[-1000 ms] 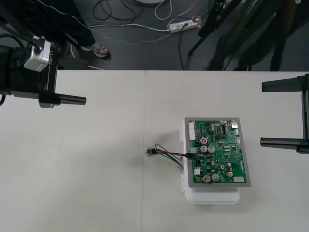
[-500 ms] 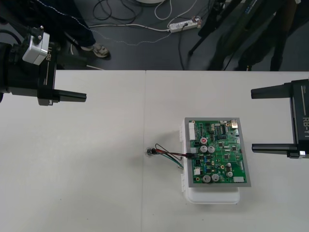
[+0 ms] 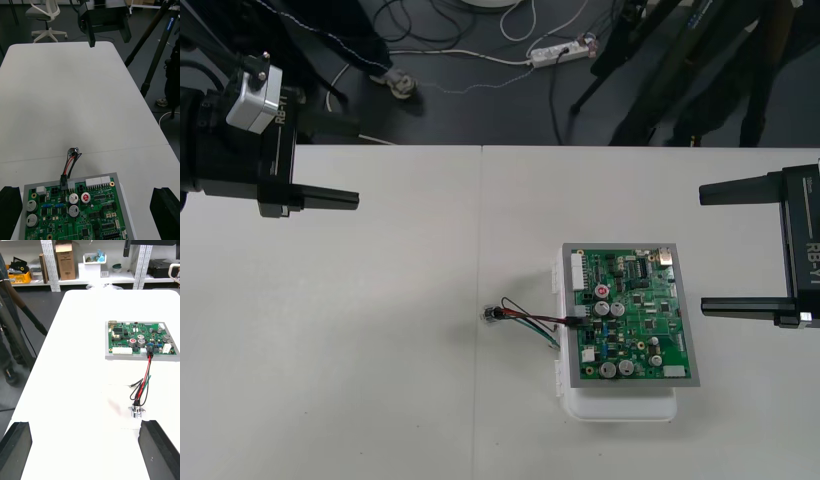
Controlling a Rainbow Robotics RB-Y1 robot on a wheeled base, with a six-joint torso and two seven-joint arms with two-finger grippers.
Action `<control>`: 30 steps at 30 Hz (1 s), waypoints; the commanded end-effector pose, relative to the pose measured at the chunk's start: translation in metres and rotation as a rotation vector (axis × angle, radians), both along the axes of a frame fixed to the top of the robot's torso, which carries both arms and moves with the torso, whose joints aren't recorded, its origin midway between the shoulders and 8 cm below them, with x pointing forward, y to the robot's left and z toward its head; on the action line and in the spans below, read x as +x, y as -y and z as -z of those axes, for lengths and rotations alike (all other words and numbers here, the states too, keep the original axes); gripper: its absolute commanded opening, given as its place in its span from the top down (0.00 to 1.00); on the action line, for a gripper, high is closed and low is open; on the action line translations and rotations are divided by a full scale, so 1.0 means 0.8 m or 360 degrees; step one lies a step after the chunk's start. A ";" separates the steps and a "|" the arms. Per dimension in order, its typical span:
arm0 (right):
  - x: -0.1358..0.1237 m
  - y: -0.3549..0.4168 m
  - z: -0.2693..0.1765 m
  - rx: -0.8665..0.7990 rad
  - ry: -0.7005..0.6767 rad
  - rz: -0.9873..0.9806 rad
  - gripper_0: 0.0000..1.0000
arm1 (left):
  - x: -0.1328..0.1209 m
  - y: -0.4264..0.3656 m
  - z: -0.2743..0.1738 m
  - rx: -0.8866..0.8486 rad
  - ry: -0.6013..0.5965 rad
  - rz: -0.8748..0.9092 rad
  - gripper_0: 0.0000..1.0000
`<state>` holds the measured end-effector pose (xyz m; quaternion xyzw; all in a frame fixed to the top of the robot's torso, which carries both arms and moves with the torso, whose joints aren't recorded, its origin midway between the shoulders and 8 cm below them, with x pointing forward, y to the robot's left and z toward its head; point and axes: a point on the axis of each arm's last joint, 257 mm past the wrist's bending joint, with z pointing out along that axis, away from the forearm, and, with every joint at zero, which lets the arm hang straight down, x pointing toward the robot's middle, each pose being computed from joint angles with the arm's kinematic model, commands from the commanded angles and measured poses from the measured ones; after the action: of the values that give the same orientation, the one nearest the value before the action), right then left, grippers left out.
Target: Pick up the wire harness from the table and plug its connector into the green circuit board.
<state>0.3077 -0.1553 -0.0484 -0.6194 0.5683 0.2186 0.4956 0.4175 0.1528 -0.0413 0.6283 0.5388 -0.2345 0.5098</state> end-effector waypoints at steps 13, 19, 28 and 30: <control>-0.002 -0.009 -0.009 0.0003 0.0016 -0.0007 0.00 | 0.011 -0.007 -0.035 0.0014 0.0152 -0.0032 0.16; -0.002 -0.009 -0.009 0.0003 0.0016 -0.0007 0.00 | 0.011 -0.007 -0.035 0.0014 0.0152 -0.0032 0.17; -0.002 -0.009 -0.009 0.0003 0.0016 -0.0007 0.00 | 0.011 -0.007 -0.035 0.0014 0.0152 -0.0032 0.16; -0.002 -0.009 -0.009 0.0003 0.0016 -0.0007 0.00 | 0.011 -0.007 -0.035 0.0014 0.0152 -0.0032 0.17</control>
<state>0.3077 -0.1553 -0.0484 -0.6194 0.5683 0.2186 0.4956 0.4175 0.1528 -0.0412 0.6283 0.5388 -0.2344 0.5099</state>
